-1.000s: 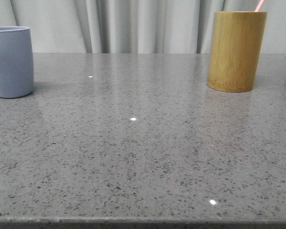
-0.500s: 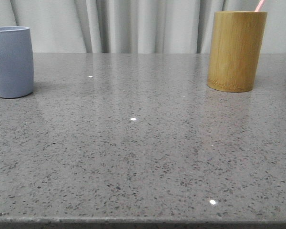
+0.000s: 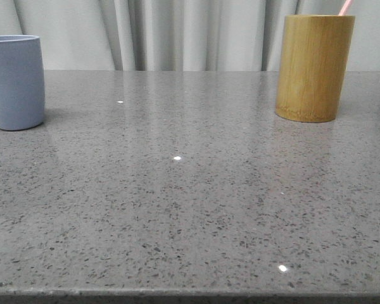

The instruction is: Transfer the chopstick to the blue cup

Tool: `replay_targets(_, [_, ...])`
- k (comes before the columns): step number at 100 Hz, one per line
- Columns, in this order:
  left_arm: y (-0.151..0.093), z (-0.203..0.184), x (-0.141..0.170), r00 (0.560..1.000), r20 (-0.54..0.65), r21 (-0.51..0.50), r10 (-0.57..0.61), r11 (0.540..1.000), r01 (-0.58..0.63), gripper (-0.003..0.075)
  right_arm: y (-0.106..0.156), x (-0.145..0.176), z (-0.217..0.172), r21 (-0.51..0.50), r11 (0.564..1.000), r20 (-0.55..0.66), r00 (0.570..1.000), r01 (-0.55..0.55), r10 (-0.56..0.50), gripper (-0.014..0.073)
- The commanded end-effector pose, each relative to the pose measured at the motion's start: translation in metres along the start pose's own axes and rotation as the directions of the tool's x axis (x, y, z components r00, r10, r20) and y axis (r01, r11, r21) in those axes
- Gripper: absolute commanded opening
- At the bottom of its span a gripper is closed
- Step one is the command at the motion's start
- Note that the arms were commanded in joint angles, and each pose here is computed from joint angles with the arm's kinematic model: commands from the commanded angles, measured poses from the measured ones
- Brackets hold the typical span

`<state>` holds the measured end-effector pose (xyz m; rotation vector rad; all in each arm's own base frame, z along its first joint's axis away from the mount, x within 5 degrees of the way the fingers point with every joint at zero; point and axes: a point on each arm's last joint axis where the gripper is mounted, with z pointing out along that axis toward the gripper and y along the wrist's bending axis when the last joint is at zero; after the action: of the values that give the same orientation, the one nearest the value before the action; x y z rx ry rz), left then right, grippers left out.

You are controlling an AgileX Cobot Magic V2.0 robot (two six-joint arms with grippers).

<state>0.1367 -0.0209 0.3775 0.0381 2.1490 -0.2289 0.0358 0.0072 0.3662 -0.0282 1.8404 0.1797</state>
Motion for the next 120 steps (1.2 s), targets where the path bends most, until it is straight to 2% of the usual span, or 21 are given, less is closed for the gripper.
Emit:
replay_targets(1, [-0.002, 0.006, -0.032, 0.996, 0.085, 0.011, -0.015, 1.0, 0.014, 0.0557, 0.001, -0.015, -0.002, -0.002, 1.0, 0.085, 0.996, 0.01, -0.009, 0.0569])
replay_targets(22, [-0.002, 0.051, -0.074, 0.999, 0.021, 0.007, -0.024, 1.0, 0.024, 0.0557, 0.001, -0.015, -0.002, -0.002, 1.0, 0.085, 0.996, 0.01, -0.009, 0.0569])
replay_targets(36, [0.001, 0.087, -0.088, 0.998, -0.062, 0.002, -0.024, 1.0, 0.024, 0.0557, 0.001, -0.015, -0.002, -0.002, 1.0, 0.085, 0.996, 0.01, -0.009, 0.0569])
replay_targets(59, [0.007, 0.144, -0.085, 0.98, -0.192, -0.01, -0.047, 0.999, 0.046, 0.0557, 0.001, -0.015, -0.002, -0.002, 1.0, 0.085, 0.996, 0.01, -0.009, 0.0569])
replay_targets(82, [0.013, 0.178, -0.074, 0.962, -0.267, -0.024, -0.06, 0.998, 0.055, 0.0534, 0.001, -0.015, -0.002, -0.002, 1.0, 0.085, 0.996, 0.01, -0.009, 0.0569])
replay_targets(94, [0.013, 0.181, -0.073, 0.96, -0.273, -0.021, -0.067, 0.998, 0.064, 0.043, 0.001, -0.015, -0.002, -0.002, 1.0, 0.085, 0.996, 0.01, -0.009, 0.0569])
replay_targets(106, [0.011, 0.181, -0.074, 0.961, -0.267, -0.014, -0.073, 0.997, 0.072, 0.0229, 0.001, -0.015, -0.002, -0.002, 1.0, 0.088, 0.996, 0.01, -0.009, 0.0569])
replay_targets(116, [0.01, 0.181, -0.075, 0.961, -0.263, -0.004, -0.081, 0.997, 0.082, 0.0004, 0.001, -0.016, -0.002, -0.002, 1.0, 0.09, 0.996, 0.01, -0.009, 0.0569])
replay_targets(120, [0.009, 0.18, -0.075, 0.961, -0.263, -0.001, -0.081, 0.996, 0.084, -0.0015, 0.001, -0.016, -0.002, -0.002, 1.0, 0.09, 0.996, 0.01, -0.009, 0.0569])
